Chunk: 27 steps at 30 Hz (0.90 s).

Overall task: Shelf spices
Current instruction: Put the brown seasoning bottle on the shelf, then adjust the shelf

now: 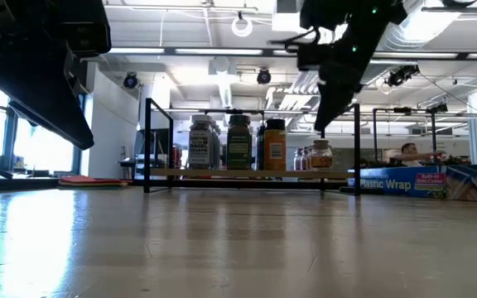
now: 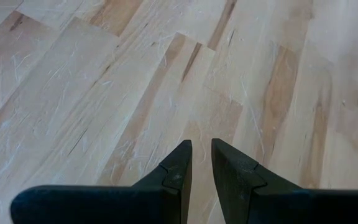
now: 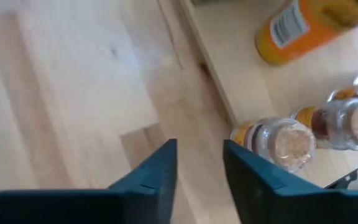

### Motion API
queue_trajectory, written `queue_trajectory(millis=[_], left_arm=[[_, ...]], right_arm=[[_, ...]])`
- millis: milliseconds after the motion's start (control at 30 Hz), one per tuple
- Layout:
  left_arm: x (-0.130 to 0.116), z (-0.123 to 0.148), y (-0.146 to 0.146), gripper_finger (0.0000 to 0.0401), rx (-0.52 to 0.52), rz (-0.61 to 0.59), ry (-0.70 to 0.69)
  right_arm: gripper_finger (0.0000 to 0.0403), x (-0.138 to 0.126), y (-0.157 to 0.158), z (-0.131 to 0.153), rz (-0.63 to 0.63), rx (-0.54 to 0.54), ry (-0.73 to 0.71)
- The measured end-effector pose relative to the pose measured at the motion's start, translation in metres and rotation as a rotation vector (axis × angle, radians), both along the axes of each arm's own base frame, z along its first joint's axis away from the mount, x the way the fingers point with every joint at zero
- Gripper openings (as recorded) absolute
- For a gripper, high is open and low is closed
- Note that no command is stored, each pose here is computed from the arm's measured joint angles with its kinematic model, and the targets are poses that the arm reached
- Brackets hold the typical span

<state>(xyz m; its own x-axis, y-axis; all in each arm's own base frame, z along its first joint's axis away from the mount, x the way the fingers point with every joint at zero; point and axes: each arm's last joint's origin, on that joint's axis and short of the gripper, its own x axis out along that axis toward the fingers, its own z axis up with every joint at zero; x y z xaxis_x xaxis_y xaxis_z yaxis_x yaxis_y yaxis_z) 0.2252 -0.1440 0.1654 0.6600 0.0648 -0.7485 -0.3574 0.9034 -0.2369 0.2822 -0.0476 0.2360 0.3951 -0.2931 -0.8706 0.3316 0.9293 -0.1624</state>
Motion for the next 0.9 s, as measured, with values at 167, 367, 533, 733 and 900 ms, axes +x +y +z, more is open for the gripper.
queue_trajectory(millis=[167,367,533,733,900], left_arm=[[0.000,0.000,0.000,0.0056,-0.004,0.001,-0.005],[0.001,0.001,-0.001,0.0056,-0.008,0.000,-0.011],[0.001,0.001,-0.001,0.0056,-0.008,-0.001,-0.010],[0.001,0.001,-0.001,0.0056,-0.008,-0.001,-0.010],[0.001,0.001,-0.001,0.0056,-0.008,-0.001,-0.009]], right_arm=[[0.0074,0.006,-0.015,-0.019,-0.050,0.005,0.068],[0.0057,0.006,-0.027,-0.025,-0.140,-0.062,0.093],[0.0057,0.004,-0.030,-0.022,-0.180,-0.110,0.098],[0.0057,0.003,-0.029,-0.022,-0.185,-0.151,0.117],[0.0057,0.000,-0.027,-0.019,-0.164,-0.118,0.124]])
